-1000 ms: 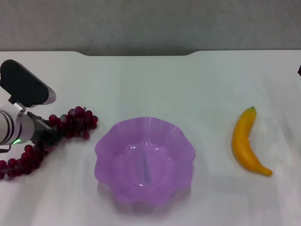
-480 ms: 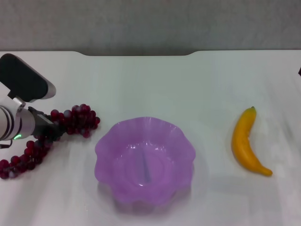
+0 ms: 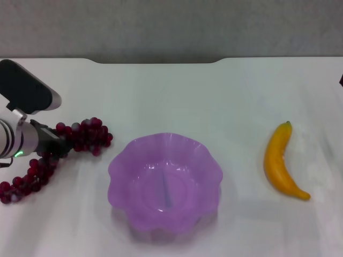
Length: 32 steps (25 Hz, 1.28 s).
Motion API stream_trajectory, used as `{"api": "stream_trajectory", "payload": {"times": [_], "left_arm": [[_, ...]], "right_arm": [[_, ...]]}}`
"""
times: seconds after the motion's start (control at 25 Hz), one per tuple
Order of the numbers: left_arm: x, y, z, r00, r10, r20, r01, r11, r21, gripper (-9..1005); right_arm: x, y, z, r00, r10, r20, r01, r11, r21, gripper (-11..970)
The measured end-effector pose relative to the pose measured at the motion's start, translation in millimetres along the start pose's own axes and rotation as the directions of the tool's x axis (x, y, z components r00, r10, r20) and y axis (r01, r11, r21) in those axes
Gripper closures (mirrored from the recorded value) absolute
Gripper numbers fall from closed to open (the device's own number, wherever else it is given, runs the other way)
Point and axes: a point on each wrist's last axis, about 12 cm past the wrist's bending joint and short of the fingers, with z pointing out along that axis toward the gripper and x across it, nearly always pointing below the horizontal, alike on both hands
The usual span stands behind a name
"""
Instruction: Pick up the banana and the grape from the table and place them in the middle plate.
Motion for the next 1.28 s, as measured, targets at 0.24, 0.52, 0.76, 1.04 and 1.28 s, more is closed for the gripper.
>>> {"api": "stream_trajectory", "payload": {"times": [0.24, 0.52, 0.76, 1.04, 1.28], "left_arm": [[-2.4, 4.3, -1.7, 0.999, -0.026, 0.020, 0.026, 1.000, -0.017, 610], [-15.3, 4.6, -10.8, 0.998, -0.041, 0.054, 0.040, 0.999, 0.009, 613], [-19.2, 5.2, -22.2, 0.997, -0.035, 0.071, 0.034, 0.999, 0.017, 617], [-37.1, 6.7, -53.7, 0.992, -0.022, 0.127, 0.019, 0.999, 0.026, 619], [-56.1, -4.5, -94.7, 0.981, 0.027, 0.194, -0.034, 0.999, 0.034, 621]], "right_arm": [[0.3, -0.3, -0.3, 1.000, 0.000, -0.001, 0.000, 1.000, 0.001, 74], [1.1, -2.0, -1.1, 1.000, 0.000, -0.003, 0.000, 1.000, 0.005, 75], [1.5, -2.6, -1.4, 1.000, -0.001, -0.004, 0.001, 1.000, 0.006, 75], [2.2, -3.5, -2.1, 1.000, 0.001, -0.006, -0.001, 1.000, 0.009, 76], [2.2, -3.4, -2.1, 1.000, 0.000, -0.006, 0.000, 1.000, 0.008, 76]]}}
